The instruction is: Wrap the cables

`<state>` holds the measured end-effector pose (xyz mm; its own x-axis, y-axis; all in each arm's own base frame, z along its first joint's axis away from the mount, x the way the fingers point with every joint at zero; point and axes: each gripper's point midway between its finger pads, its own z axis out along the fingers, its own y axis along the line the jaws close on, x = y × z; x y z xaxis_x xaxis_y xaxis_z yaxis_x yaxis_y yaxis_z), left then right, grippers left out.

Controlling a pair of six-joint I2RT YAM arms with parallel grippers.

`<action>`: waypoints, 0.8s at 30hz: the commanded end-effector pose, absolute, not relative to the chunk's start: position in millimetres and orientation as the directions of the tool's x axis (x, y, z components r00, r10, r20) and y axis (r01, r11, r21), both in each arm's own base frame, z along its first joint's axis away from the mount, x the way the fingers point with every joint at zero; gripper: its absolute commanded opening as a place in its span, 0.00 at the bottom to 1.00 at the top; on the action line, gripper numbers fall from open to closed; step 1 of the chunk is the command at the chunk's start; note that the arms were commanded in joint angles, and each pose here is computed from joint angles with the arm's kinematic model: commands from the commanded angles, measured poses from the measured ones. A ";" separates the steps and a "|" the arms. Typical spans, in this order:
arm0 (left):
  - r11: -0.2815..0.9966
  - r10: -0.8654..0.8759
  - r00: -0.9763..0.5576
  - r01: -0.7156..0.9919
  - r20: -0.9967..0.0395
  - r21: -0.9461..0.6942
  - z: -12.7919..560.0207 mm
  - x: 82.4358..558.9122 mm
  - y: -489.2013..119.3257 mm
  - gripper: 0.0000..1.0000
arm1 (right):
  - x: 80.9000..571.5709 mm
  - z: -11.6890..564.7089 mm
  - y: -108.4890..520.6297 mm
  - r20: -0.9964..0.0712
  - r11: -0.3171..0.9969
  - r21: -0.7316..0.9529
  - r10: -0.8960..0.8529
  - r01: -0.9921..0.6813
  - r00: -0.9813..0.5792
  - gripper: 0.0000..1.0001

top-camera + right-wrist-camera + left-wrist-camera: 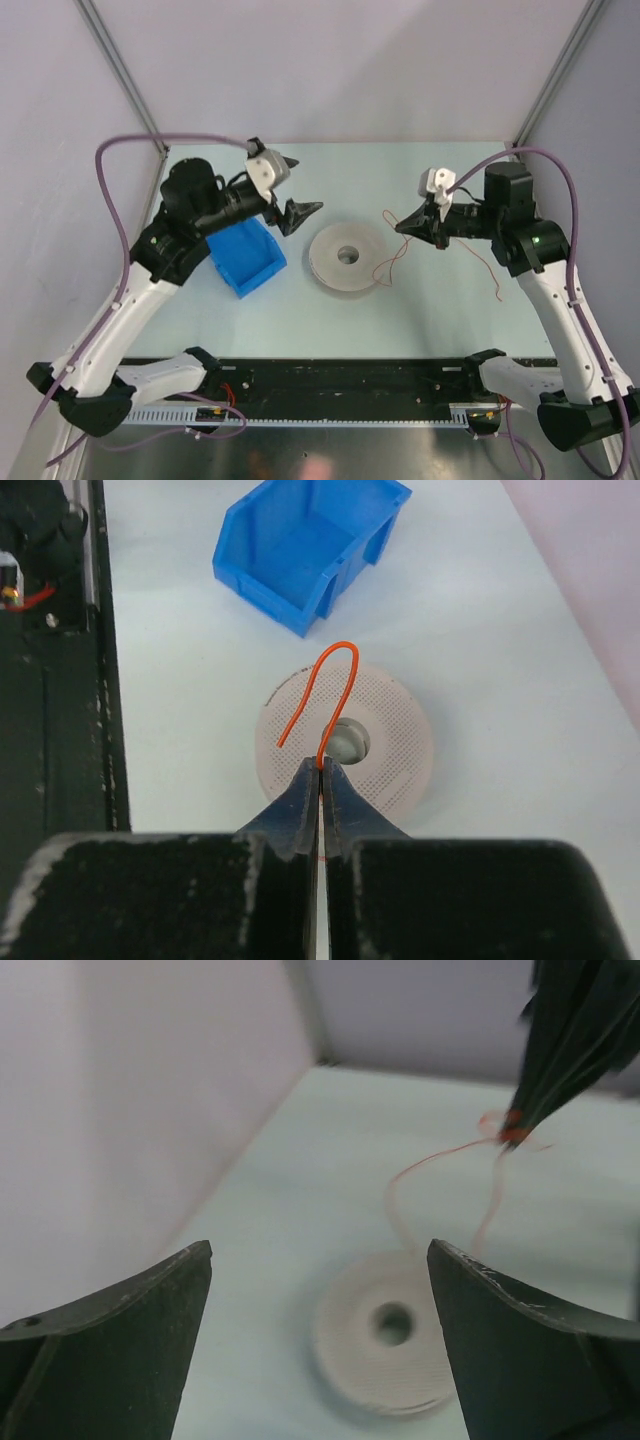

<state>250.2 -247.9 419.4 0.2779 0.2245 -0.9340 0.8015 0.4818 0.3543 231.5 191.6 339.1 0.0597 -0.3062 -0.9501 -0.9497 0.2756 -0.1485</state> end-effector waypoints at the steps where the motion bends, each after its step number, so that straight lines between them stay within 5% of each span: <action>1: 0.241 0.022 -0.153 0.960 -0.988 -0.144 431.2 198.8 -280.2 0.91 | 230.8 339.2 192.3 -0.880 0.232 -0.356 -0.410 -0.905 0.241 0.00; 7: 0.122 0.053 -0.473 0.877 -0.879 -0.465 412.0 191.8 -305.9 0.84 | 219.2 339.1 208.5 -0.847 0.175 -0.413 -0.433 -0.894 0.307 0.00; 24: 0.041 0.175 -0.505 0.862 -0.845 -0.506 364.0 176.7 -339.1 0.55 | 199.8 330.9 239.1 -0.839 0.100 -0.400 -0.439 -0.911 0.321 0.00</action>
<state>181.7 -336.5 368.9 -0.5084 0.1652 -0.8451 0.8606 0.0621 -0.5056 196.9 237.9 328.1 0.3196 -0.4389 -0.8398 -0.9159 0.0839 -0.3924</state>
